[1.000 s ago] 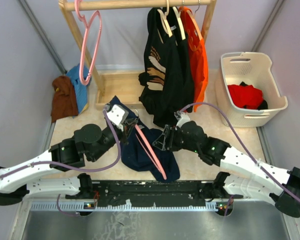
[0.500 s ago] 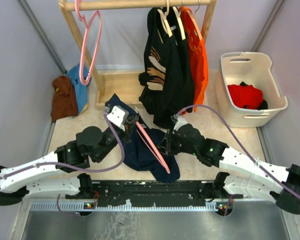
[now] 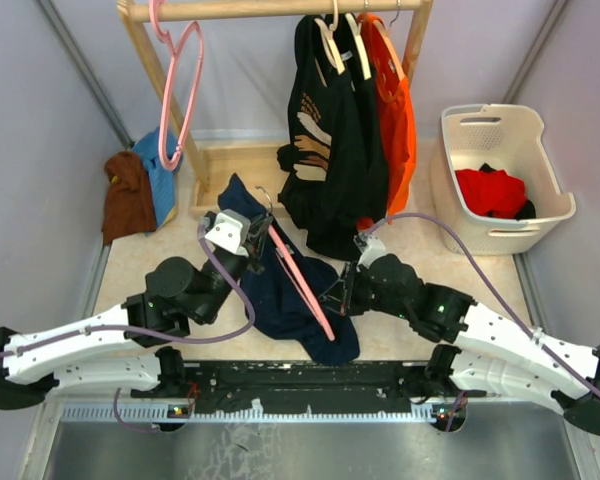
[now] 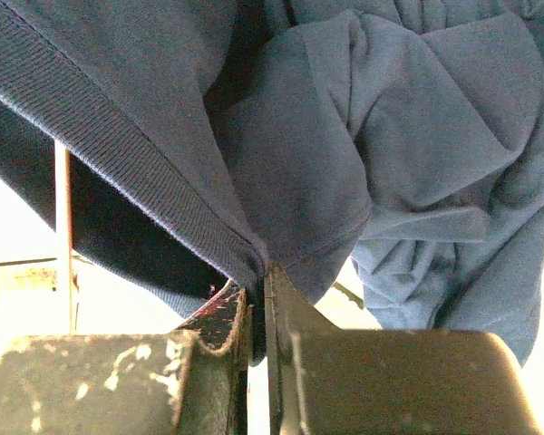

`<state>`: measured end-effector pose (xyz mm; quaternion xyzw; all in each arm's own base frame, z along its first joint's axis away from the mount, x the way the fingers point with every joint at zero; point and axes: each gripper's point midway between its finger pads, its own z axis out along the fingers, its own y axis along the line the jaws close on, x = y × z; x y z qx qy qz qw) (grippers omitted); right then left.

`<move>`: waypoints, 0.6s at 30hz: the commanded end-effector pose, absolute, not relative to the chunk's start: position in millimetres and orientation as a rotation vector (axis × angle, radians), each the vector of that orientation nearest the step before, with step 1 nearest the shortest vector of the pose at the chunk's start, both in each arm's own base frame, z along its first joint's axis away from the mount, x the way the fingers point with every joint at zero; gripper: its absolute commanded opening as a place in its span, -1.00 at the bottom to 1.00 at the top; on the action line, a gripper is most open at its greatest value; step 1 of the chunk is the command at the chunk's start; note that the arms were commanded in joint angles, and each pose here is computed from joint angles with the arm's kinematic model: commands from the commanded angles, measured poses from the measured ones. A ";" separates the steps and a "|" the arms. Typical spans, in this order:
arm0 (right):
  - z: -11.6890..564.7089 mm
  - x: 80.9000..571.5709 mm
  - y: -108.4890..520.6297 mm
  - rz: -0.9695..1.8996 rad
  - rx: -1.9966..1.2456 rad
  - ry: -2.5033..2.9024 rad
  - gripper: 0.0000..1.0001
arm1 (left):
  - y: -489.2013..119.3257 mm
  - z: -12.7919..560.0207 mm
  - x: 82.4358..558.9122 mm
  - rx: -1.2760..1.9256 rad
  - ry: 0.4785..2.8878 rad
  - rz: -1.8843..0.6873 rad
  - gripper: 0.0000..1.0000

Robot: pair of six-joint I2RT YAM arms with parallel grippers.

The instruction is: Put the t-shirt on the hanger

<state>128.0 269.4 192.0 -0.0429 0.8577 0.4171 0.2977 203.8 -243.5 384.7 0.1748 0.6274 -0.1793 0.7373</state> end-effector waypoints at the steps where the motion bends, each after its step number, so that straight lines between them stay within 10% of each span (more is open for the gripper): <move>1: 205.8 125.0 264.4 1.118 -0.091 2.253 -1.00 | -226.4 425.4 208.1 0.260 1.277 -0.389 -1.00; 18: 211.0 98.0 268.4 1.129 -0.121 2.279 -1.00 | -238.0 388.4 240.6 0.180 1.246 -0.262 -1.00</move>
